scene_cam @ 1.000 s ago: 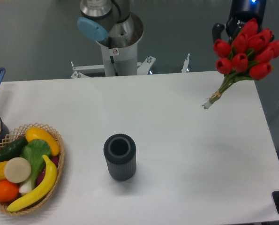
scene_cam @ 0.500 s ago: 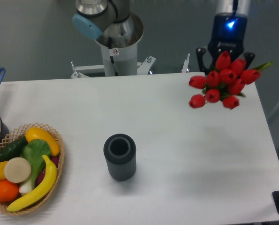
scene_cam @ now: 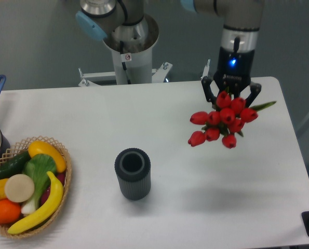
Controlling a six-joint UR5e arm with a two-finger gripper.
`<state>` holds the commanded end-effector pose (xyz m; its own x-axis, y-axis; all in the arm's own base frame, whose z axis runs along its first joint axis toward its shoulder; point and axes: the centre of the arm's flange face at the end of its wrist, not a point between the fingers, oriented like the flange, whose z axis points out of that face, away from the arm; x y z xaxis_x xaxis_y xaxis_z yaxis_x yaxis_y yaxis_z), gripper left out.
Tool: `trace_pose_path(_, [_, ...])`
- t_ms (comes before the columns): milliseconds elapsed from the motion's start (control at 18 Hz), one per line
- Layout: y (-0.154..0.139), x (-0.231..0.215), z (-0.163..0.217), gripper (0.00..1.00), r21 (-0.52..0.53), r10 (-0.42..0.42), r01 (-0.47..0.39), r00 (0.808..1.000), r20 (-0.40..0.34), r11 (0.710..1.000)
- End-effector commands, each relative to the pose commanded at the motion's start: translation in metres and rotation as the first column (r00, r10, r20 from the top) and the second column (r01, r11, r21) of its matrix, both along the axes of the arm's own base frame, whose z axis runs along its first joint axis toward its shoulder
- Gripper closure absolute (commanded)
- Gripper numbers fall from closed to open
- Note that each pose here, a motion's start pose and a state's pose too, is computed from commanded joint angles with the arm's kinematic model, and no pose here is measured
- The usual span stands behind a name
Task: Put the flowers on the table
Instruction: 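Lower the held tulip bouquet toward the table surface, then lay the tulips flat on the table beside the black vase and open the gripper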
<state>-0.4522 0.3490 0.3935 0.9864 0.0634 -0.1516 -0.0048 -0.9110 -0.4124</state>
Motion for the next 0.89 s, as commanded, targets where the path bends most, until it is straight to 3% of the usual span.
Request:
trace_pose_path(389, [0.012,-0.012,-0.053,0.56,-0.140,-0.060,0.063,0.998,0.026,0.988])
trace_pose_path(889, [0.031,-0.021,-0.109,0.56,-0.172,-0.087,0.105,0.990,0.109,0.979])
